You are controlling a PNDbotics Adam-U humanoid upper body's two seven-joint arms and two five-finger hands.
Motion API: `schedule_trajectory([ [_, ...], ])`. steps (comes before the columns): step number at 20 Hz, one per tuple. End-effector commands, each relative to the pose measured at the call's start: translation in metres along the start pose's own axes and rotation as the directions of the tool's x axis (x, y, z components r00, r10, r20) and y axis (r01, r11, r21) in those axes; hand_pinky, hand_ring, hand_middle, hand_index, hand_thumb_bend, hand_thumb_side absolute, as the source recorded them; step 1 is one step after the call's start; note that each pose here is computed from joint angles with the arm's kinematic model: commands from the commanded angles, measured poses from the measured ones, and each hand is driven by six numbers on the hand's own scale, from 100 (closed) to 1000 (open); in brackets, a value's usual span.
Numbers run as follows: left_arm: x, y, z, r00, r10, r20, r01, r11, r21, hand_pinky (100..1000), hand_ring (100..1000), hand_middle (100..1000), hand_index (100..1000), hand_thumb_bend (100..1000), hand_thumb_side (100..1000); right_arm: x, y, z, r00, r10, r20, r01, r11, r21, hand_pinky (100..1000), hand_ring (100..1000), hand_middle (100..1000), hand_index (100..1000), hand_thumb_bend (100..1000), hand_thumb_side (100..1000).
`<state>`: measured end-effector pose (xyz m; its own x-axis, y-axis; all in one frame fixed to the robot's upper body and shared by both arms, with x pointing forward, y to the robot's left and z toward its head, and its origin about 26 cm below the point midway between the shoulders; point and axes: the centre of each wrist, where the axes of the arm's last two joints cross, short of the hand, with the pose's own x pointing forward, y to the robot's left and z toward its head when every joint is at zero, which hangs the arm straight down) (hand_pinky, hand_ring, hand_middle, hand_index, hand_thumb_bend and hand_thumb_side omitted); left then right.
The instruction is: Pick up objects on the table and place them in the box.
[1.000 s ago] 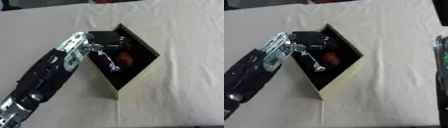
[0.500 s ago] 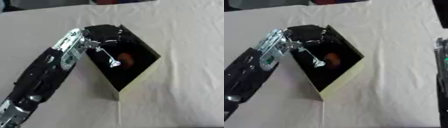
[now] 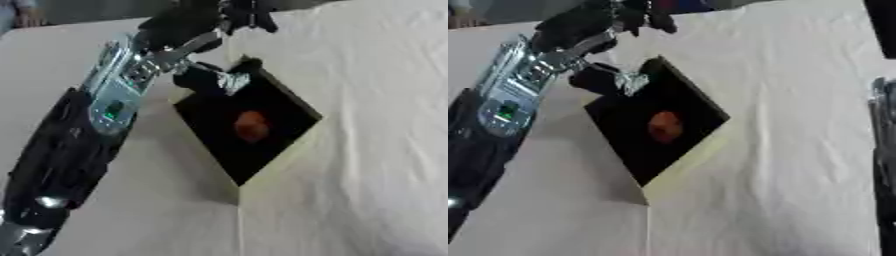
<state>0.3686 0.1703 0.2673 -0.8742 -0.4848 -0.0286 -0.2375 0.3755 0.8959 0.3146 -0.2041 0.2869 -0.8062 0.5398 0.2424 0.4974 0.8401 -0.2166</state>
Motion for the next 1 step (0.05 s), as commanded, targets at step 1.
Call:
schedule_trajectory([
  [1,0.0045,0.0228,0.0179,1.0,-0.008,-0.004,0.008,0.993,0.115,564,726,760,826,100,554,0.0032,-0.0057,-0.0061,0.999,0.016,0.029,-0.016,1.0,-0.022,707,840,634,768,100,749],
])
